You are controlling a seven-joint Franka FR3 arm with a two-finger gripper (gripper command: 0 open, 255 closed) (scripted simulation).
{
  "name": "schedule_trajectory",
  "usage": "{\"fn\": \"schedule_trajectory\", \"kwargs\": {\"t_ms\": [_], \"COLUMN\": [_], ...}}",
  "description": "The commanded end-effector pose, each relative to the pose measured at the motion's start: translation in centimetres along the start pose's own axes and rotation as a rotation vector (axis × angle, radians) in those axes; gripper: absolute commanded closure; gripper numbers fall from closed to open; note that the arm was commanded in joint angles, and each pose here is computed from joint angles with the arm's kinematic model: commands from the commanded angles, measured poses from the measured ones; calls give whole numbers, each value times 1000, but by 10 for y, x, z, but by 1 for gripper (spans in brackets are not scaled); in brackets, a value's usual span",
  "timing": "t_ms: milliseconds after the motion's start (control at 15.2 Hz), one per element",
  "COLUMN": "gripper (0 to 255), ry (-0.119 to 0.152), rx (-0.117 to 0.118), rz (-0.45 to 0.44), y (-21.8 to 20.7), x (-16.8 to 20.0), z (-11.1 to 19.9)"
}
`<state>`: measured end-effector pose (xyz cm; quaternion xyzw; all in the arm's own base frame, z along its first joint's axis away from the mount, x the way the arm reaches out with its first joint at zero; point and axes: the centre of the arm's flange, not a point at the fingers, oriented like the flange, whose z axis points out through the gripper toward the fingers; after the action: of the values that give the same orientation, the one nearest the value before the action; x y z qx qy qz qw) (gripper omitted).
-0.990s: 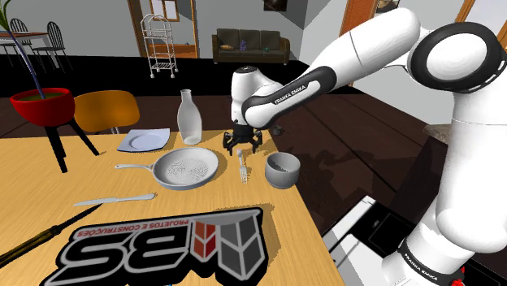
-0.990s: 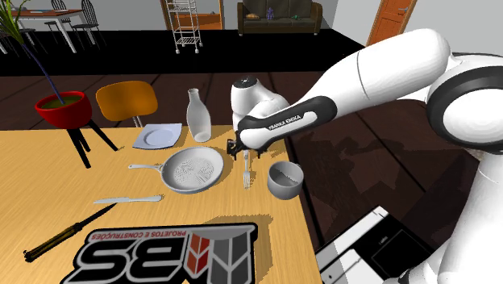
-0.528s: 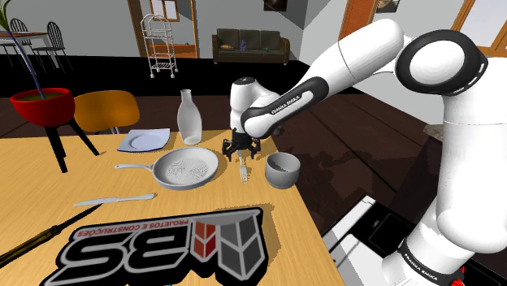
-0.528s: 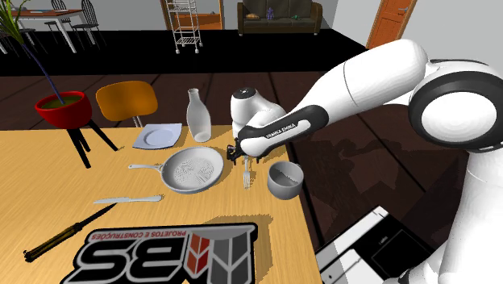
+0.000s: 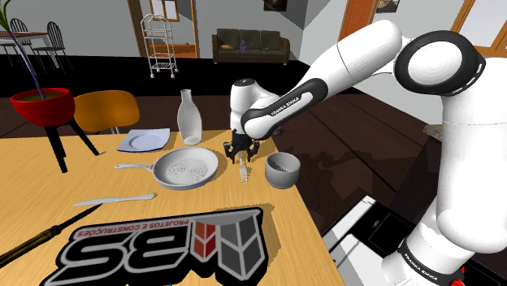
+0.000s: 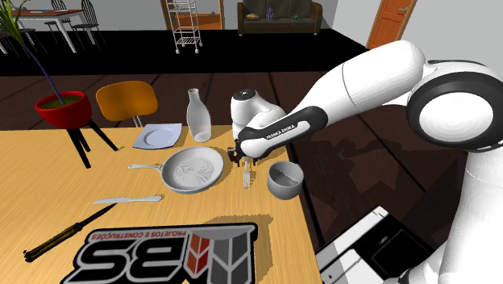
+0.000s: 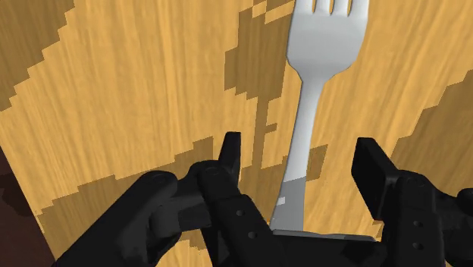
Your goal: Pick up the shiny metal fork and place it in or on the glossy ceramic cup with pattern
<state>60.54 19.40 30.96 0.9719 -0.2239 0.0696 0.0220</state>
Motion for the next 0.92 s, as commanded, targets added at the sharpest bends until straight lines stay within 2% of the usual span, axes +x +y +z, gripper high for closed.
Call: {"fn": "schedule_trajectory", "kwargs": {"t_ms": [0, 528, 858], "gripper": [255, 255, 255], "ry": [0, 0, 0], "rx": [0, 0, 0], "rz": [0, 0, 0], "y": [0, 0, 0], "x": [0, 0, 4], "z": [0, 0, -26]}}
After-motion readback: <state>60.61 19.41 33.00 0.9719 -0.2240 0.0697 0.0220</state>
